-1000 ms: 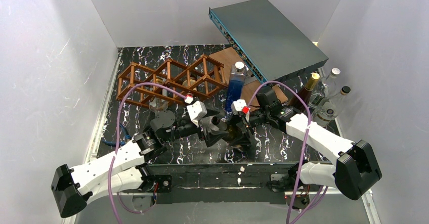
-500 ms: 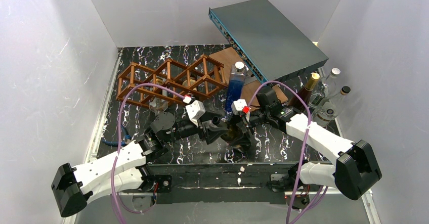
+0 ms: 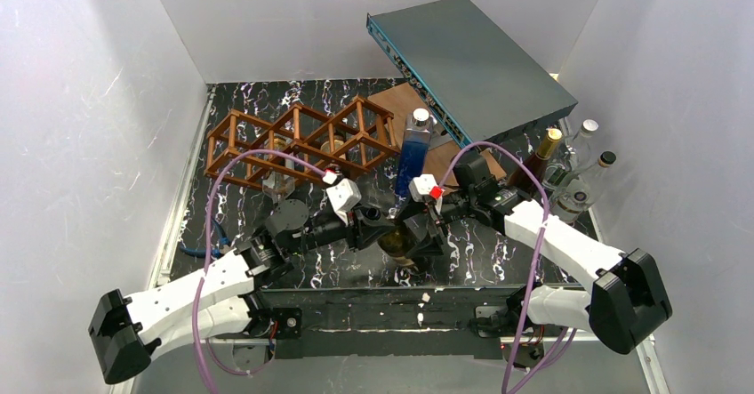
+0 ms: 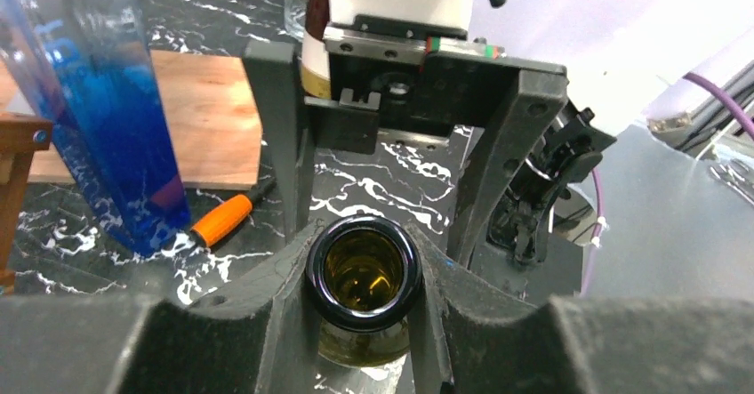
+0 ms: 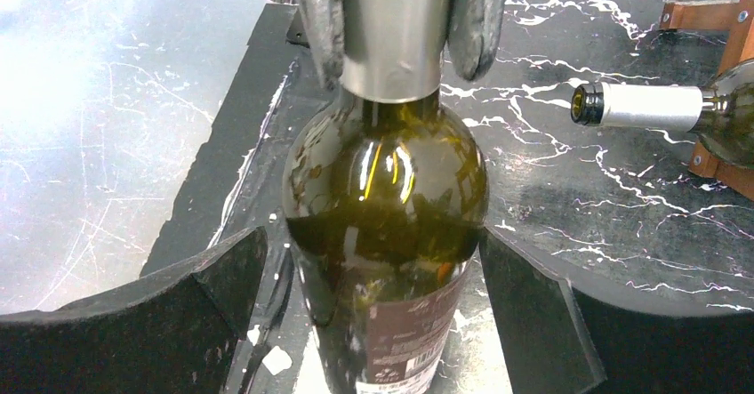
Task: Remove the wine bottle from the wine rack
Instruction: Pick up the wine bottle from the wine rack.
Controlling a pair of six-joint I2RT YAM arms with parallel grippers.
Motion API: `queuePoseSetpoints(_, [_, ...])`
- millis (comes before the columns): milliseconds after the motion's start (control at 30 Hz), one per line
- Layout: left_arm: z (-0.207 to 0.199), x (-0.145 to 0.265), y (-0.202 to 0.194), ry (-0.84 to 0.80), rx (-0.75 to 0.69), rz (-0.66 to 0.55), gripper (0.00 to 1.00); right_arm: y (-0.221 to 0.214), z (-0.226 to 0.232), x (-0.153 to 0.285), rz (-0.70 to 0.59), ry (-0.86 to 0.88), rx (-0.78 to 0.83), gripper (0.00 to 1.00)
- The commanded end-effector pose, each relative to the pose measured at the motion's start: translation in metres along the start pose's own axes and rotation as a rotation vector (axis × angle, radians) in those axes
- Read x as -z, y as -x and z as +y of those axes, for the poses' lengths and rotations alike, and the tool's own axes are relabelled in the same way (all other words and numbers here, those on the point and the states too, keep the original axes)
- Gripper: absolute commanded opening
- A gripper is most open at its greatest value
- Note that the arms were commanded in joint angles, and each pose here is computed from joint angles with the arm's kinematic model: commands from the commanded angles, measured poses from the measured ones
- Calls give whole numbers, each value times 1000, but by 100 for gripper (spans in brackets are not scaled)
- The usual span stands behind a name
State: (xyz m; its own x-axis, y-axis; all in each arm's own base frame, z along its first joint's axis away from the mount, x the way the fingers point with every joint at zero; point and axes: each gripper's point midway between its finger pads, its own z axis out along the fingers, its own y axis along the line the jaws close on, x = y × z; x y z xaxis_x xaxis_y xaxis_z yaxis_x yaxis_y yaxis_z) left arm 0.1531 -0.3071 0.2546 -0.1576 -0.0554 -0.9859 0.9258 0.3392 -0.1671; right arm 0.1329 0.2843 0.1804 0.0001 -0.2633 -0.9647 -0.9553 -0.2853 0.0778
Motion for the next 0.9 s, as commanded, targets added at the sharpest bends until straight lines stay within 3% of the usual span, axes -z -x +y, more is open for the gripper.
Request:
queuePoseSetpoints(0, [3, 16, 39, 63, -40, -87, 0, 20, -4, 16, -47, -21, 58, 98])
queuePoseSetpoints(267, [7, 40, 47, 125, -84, -11, 0, 22, -1, 23, -61, -18, 71, 98])
queuePoseSetpoints(867, [51, 122, 95, 535, -154, 292, 0, 12, -3, 23, -45, -23, 80, 98])
